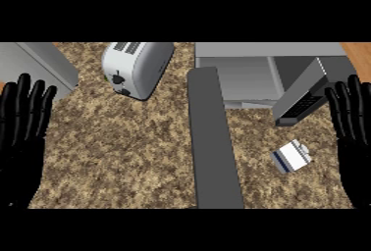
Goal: Pick up the milk, place it into the microwave and close the microwave
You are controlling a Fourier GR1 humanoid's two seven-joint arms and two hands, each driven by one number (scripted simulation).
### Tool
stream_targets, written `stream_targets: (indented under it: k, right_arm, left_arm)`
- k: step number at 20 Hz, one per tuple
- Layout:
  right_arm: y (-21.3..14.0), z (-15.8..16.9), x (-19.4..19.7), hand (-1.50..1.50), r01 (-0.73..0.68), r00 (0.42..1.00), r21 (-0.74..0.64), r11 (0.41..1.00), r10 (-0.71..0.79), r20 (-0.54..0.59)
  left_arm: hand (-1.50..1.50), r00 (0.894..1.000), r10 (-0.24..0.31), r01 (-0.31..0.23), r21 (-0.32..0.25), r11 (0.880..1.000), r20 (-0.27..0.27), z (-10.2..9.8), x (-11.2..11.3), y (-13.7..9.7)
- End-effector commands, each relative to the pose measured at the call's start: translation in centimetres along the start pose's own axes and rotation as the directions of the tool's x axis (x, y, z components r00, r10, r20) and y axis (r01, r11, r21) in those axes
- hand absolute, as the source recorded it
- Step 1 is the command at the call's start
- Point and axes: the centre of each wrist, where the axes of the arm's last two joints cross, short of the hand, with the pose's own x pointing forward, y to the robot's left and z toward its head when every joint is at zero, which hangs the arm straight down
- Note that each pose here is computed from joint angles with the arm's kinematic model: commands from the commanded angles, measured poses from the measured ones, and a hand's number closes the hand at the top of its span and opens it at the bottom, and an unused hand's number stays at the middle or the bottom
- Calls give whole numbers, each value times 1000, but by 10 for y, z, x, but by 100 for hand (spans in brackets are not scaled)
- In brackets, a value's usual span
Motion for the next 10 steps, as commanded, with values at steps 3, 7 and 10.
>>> stream_targets:
  k: [3, 7, 10]
  right_arm:
    - [-10, 35, -11, -150, -34, 999, -52, 998, 33, -7]
    - [-31, 52, -13, -150, 49, 991, -23, 999, -52, -123]
    - [-30, 66, -23, -150, 55, 989, -19, 998, -57, -136]
  left_arm:
    - [-150, 1000, -24, 24, -37, 999, -11, -7, -11, -6]
    - [-150, 967, 171, -168, 30, 985, -188, -2, -32, -23]
    - [-150, 962, 186, -185, 26, 982, -198, 23, -31, -37]
